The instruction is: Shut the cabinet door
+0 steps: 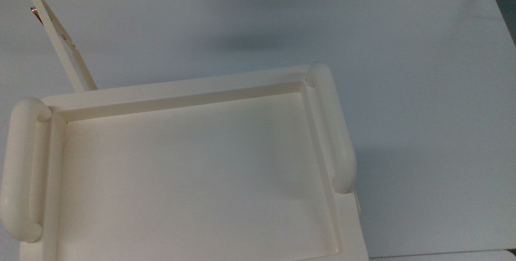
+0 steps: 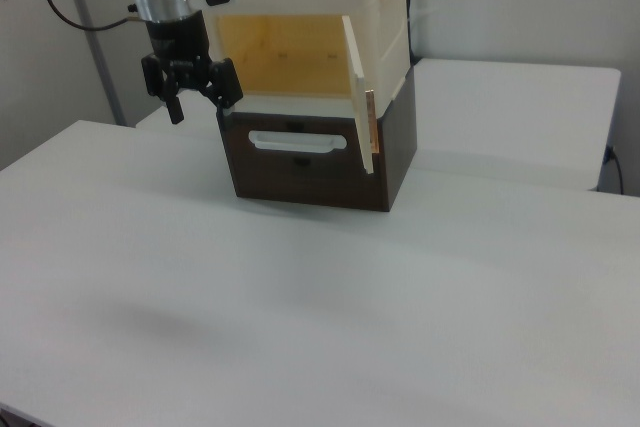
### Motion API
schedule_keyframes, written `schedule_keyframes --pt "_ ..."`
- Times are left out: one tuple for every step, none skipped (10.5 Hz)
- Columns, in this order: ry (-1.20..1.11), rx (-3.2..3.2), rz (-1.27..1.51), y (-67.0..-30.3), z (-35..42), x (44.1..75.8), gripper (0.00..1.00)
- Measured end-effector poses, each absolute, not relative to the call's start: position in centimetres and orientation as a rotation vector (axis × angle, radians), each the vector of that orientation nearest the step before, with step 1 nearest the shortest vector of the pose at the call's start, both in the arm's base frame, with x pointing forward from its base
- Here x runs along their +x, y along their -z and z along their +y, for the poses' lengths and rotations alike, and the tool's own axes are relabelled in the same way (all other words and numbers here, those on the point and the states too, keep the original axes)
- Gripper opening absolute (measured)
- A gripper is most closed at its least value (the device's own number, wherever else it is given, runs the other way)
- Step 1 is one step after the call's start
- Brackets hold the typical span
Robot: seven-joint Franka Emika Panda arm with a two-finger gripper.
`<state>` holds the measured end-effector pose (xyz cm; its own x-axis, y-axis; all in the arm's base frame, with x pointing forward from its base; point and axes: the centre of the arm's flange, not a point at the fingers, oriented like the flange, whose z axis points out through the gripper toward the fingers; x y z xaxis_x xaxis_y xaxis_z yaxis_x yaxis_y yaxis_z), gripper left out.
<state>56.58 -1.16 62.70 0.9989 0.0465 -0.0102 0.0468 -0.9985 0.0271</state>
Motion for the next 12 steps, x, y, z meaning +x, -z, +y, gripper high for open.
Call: schedule_keyframes --pt "0.000 3.113 0.073 -63.1 -1.2 56.6 1.00" --pt "-0.013 3.113 0.072 -63.6 -1.2 56.5 1.00" --pt "-0.025 3.113 0.072 -64.0 -1.2 56.5 1.00" --pt "-0.041 3.112 0.071 -64.4 -1.2 56.4 1.00" --pt "-0.054 3.111 0.068 -64.8 -1.3 56.4 1.00" --pt "-0.071 3.110 0.067 -65.4 -1.5 56.4 0.96" --pt "-0.090 3.109 0.065 -65.9 -1.6 56.3 0.95" --pt "-0.101 3.108 0.060 -66.3 -1.8 56.3 0.96" --pt "-0.105 3.108 0.057 -66.4 -2.0 56.2 0.93" --pt "-0.108 3.107 0.069 -66.5 -2.1 56.2 0.90" --pt "-0.113 3.105 0.097 -66.7 -2.1 56.1 0.84" --pt "-0.119 3.105 0.110 -66.9 -2.1 56.0 0.67"
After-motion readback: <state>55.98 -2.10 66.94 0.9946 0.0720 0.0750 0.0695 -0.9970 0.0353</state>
